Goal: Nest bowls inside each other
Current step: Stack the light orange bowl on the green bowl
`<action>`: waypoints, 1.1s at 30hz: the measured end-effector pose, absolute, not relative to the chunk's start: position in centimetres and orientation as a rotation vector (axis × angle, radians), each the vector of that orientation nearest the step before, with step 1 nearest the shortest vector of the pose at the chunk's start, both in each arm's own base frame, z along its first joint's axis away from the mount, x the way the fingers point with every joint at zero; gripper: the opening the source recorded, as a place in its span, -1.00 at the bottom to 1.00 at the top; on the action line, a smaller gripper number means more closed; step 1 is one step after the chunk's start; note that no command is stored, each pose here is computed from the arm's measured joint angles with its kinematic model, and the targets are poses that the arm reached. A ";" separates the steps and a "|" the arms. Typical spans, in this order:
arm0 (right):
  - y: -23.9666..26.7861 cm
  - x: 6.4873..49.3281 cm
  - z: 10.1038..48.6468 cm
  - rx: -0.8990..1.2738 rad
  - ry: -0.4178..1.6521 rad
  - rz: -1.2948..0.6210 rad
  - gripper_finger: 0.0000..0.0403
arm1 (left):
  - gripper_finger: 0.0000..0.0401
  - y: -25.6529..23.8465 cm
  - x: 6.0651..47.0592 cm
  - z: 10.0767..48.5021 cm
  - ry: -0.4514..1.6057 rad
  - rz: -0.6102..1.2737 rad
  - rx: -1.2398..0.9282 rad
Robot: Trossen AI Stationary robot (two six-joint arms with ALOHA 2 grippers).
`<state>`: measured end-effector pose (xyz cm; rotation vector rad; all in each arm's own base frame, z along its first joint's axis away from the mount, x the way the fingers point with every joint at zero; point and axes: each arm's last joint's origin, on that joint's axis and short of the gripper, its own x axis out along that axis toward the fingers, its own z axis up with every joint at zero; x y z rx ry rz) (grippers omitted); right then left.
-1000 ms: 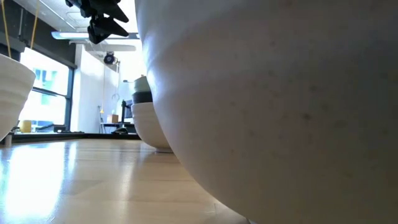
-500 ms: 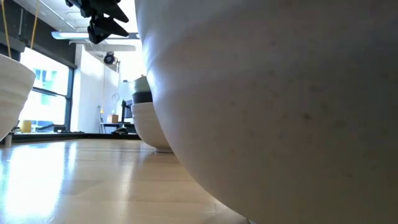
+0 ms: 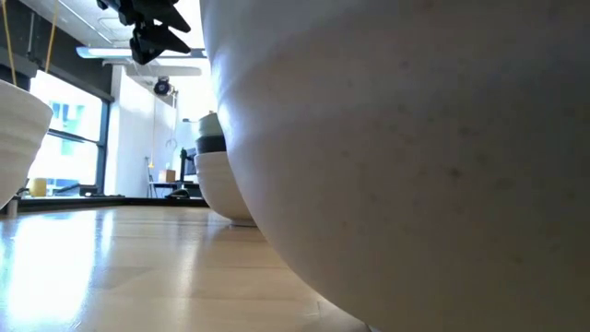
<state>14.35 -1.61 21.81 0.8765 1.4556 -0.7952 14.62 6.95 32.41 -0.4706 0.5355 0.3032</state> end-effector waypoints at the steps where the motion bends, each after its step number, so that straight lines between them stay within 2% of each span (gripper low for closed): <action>1: -1.6 14.6 21.7 0.879 1.451 -0.792 -0.36 | -0.12 6.9 14.6 32.4 0.536 0.301 -0.470; 10: -1.9 15.9 22.1 0.848 1.427 -0.800 -0.36 | -0.12 6.9 14.7 32.4 0.537 0.298 -0.469; 18: -2.4 16.7 23.6 0.742 1.375 -0.721 -0.36 | -0.12 6.9 14.7 32.4 0.537 0.296 -0.469; 33: -2.8 18.3 21.8 0.525 1.596 -0.510 -0.36 | -0.12 6.4 14.8 32.4 0.542 0.276 -0.479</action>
